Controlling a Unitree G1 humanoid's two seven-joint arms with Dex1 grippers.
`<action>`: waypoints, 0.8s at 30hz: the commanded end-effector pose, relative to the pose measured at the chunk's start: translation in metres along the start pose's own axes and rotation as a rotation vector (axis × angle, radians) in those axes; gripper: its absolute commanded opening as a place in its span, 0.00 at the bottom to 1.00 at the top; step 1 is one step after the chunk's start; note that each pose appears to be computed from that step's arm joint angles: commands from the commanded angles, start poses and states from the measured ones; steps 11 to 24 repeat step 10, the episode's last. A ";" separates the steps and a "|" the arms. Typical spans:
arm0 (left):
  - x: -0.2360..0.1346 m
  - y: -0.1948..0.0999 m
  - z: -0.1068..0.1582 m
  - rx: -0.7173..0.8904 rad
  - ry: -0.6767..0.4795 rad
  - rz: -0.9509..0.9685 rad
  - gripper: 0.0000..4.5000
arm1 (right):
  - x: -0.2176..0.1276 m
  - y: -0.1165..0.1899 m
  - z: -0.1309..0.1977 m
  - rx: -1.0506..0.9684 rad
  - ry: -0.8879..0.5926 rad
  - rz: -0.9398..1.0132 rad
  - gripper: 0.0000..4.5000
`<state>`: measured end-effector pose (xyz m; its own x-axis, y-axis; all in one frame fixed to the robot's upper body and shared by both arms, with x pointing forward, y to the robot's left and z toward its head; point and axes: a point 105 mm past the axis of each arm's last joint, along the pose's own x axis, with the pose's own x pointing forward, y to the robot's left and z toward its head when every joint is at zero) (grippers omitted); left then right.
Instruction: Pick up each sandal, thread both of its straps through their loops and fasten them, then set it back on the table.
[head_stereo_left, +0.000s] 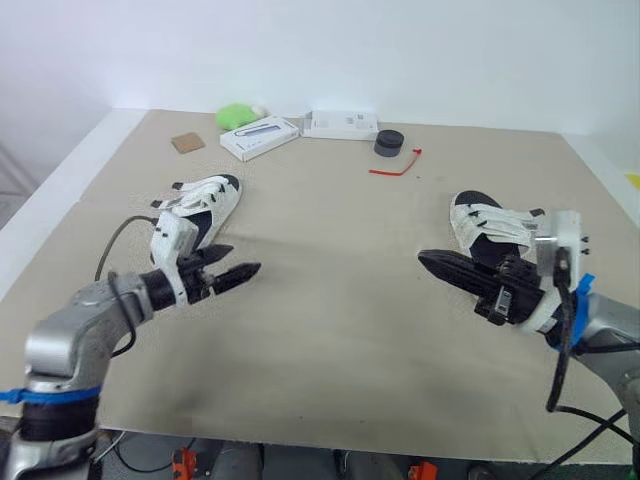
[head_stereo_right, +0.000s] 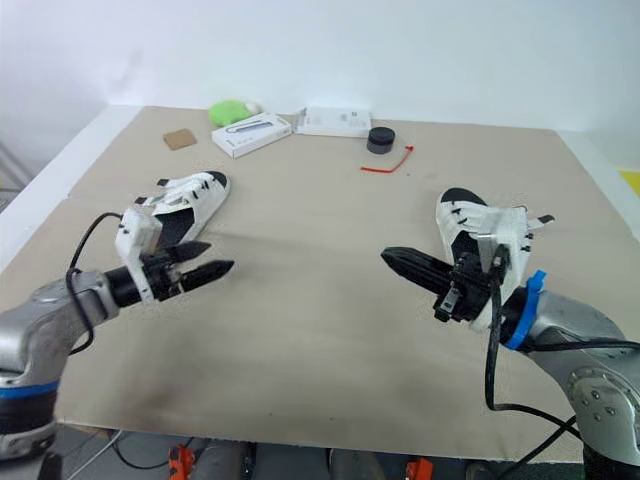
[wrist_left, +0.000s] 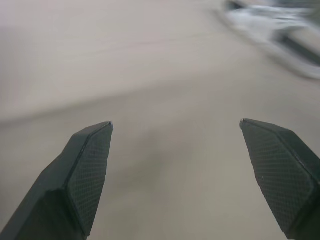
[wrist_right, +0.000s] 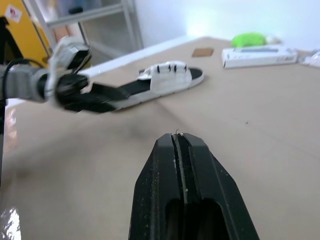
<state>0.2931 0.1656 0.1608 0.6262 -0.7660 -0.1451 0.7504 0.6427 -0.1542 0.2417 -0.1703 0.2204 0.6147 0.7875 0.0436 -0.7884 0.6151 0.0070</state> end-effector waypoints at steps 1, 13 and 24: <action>-0.020 -0.003 -0.002 -0.014 -0.001 0.014 0.93 | -0.010 0.007 0.007 -0.029 -0.027 -0.021 0.00; -0.046 0.009 -0.027 -0.092 0.028 0.097 0.93 | -0.039 0.015 -0.045 0.090 0.144 -0.150 0.00; -0.046 0.009 -0.027 -0.092 0.028 0.097 0.93 | -0.039 0.015 -0.045 0.090 0.144 -0.150 0.00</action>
